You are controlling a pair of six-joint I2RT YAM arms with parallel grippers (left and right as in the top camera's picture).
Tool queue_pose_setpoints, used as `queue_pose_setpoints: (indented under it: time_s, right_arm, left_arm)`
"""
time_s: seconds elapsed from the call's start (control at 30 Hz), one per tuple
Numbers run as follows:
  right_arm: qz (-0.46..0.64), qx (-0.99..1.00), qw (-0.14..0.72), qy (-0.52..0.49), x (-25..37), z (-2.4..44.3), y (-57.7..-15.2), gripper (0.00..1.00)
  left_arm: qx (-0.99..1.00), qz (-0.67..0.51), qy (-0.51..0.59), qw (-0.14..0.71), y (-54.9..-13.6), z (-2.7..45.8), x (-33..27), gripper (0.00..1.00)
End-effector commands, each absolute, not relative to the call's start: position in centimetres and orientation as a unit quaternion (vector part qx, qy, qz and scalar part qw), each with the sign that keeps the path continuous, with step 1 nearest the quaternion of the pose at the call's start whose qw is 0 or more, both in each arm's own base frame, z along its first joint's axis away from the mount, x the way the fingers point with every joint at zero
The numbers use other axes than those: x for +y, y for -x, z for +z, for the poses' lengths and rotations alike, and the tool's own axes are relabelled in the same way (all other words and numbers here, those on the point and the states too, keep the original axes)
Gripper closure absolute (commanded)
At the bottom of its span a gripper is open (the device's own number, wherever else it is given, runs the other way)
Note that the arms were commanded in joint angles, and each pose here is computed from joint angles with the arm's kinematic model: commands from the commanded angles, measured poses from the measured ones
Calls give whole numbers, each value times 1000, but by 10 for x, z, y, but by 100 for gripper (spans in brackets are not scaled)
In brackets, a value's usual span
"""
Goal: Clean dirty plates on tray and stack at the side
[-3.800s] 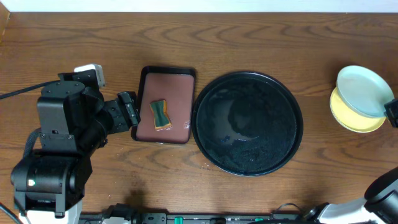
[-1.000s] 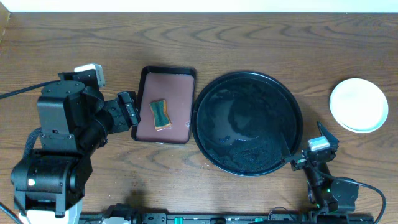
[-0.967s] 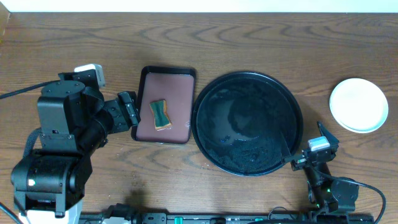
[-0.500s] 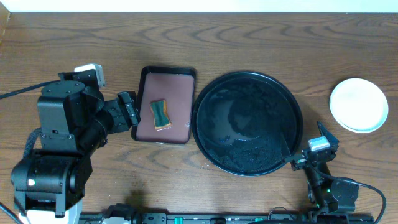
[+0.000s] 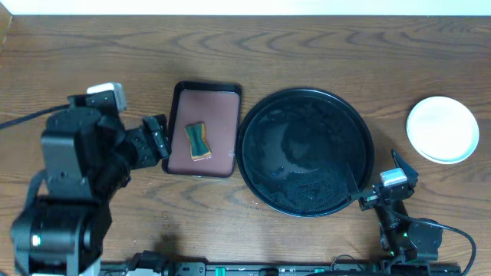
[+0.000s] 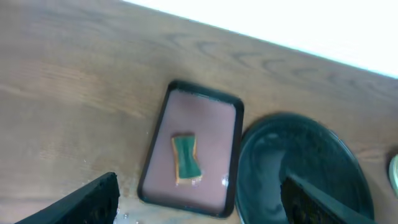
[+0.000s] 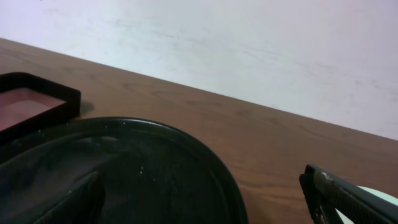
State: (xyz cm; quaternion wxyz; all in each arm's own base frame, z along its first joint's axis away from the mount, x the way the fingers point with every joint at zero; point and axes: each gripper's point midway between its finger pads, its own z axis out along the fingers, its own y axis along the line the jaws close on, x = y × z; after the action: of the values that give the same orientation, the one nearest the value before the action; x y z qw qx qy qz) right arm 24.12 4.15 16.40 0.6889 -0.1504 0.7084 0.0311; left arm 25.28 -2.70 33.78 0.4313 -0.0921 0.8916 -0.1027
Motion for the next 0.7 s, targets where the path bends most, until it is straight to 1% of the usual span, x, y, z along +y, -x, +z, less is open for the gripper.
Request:
queue_pose_setpoints:
  time_s: [0.0,0.17,0.3,0.5,0.67]
  right_arm:
    - [24,707,690,151,39,163,-241,1]
    - [24,707,690,151,39,163,-241,1]
    - [24,707,690,151,39,163,-241,1]
    - [24,707,690,151,39,163,-241,1]
    - [24,707,690,151,39,163,-241,1]
  left_arm:
    - [868,-97,95,478,-250,343,-21,16]
    - [814,-108,59,568,-254,345,-25,16]
    - [780,-110,46,614,-248,328,-24,16]
    - [757,-104,51,643,-235,284,-17,16]
    - [723,-108,46,681,-228,261,-17,16]
